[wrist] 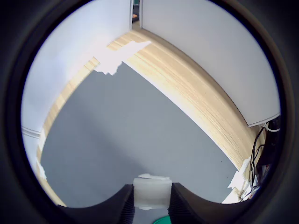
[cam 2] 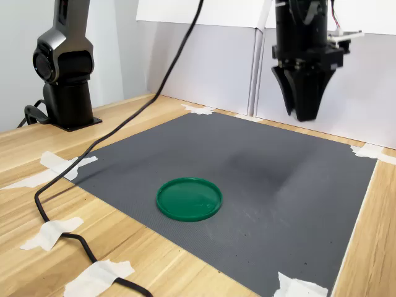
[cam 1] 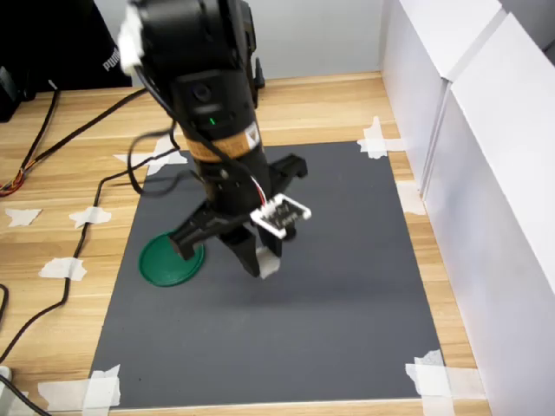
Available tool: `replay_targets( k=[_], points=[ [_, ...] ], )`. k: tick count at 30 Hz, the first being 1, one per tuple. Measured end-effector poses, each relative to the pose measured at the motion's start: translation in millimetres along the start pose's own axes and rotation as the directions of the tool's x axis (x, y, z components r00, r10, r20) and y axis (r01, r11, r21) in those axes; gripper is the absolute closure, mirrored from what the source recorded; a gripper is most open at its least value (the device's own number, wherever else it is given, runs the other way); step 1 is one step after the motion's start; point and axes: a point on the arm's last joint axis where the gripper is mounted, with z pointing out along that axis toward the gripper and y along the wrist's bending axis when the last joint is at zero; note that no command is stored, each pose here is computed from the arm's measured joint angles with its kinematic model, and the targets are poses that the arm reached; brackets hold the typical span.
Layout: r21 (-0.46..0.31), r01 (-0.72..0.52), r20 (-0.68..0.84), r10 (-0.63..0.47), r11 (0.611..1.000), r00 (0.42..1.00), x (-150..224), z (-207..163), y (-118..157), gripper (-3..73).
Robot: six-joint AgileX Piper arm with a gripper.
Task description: Grasp a white terminal and put it on the green lid.
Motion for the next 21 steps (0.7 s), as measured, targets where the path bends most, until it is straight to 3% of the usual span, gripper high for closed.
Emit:
replay_targets(
  k=[10,21],
  points=[
    [0.053,-0.117,0.047,0.114,0.992,0.992,46.8,-60.1,-39.0,42.6],
    [0.079,-0.119,-0.035,0.122,0.99,0.992,109.1,-34.0,-45.7,42.6]
  ],
)
